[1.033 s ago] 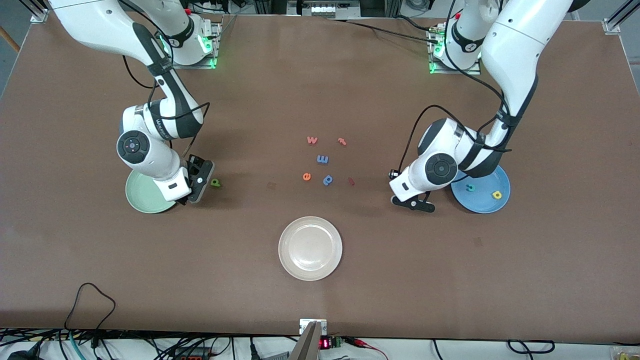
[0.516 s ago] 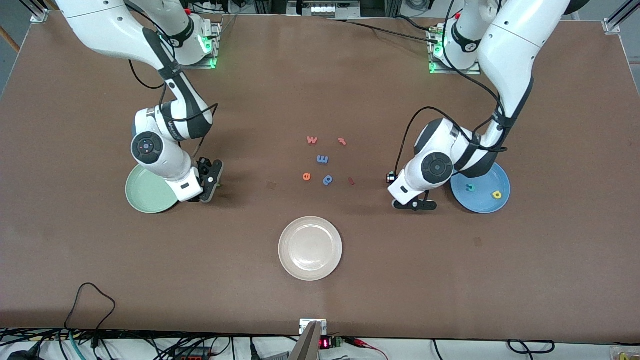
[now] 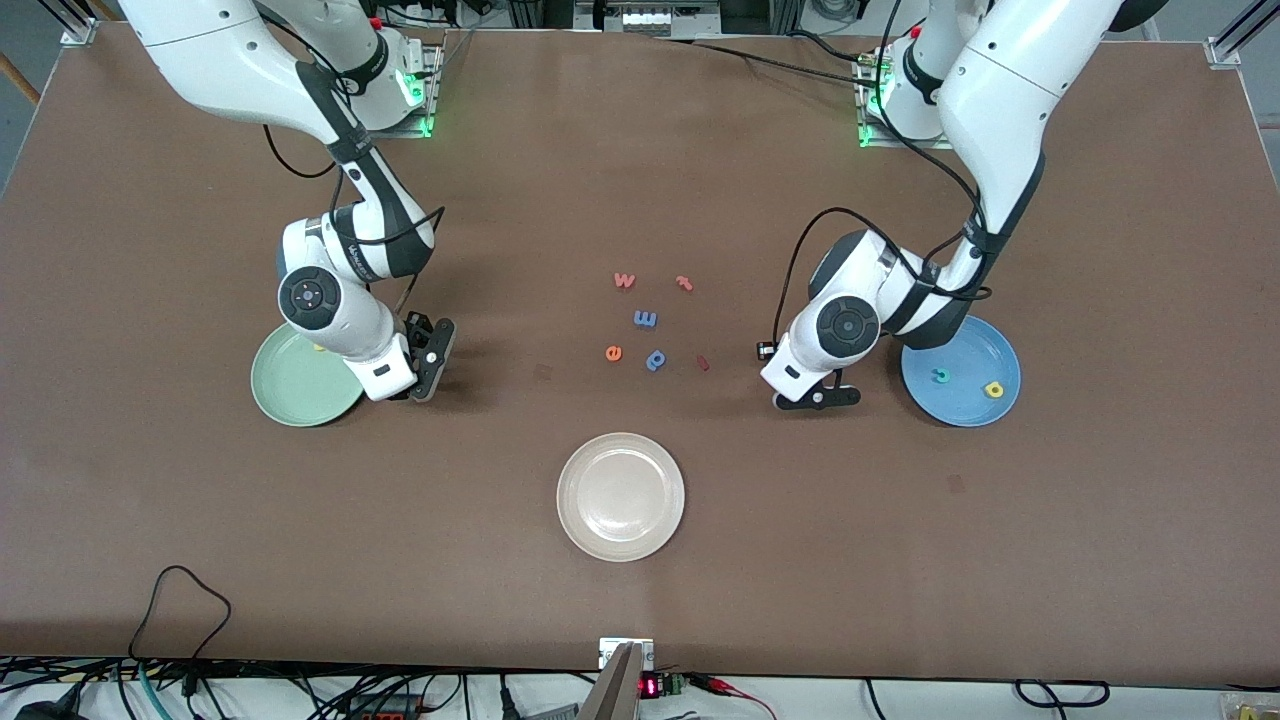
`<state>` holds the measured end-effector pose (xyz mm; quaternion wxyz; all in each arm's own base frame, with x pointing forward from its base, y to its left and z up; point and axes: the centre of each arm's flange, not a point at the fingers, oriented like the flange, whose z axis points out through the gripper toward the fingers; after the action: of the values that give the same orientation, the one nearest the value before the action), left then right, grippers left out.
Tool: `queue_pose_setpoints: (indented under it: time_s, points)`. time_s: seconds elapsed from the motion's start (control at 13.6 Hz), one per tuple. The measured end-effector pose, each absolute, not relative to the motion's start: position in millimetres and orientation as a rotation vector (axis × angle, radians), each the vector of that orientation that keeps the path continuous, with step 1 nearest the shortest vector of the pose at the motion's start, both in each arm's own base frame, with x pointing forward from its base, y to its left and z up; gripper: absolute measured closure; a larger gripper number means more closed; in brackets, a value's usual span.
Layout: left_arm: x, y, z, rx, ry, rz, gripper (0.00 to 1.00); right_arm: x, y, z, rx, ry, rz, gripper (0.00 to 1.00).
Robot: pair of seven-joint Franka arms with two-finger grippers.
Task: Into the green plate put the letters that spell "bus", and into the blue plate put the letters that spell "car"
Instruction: 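Grasp cyan letter with the left gripper while the right gripper grasps green d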
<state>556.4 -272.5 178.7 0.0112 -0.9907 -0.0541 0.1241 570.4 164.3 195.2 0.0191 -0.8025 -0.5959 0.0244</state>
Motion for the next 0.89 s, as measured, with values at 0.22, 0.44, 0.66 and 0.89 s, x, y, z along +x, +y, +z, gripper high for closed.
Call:
queue_pose_setpoints:
  time_s: [0.22,0.44,0.66,0.89]
  points:
    - [551.1,-272.3,170.9,-3.103,-0.175,0.37,0.6,566.1,165.7,185.6,-2.486,-1.851,0.079,0.42]
    - [550.5,-272.4,169.9,-3.104,-0.18,0.368,0.63,560.7,169.2,179.8,-2.481,-1.854,0.088,0.42]
    - [550.7,-273.2,170.3,-3.107,-0.18,0.363,0.77,556.9,169.0,175.8,-2.48,-1.855,0.086,0.41]
    - [550.6,-273.7,170.4,-3.108,-0.179,0.362,0.91,557.1,169.1,175.9,-2.481,-1.855,0.081,0.41]
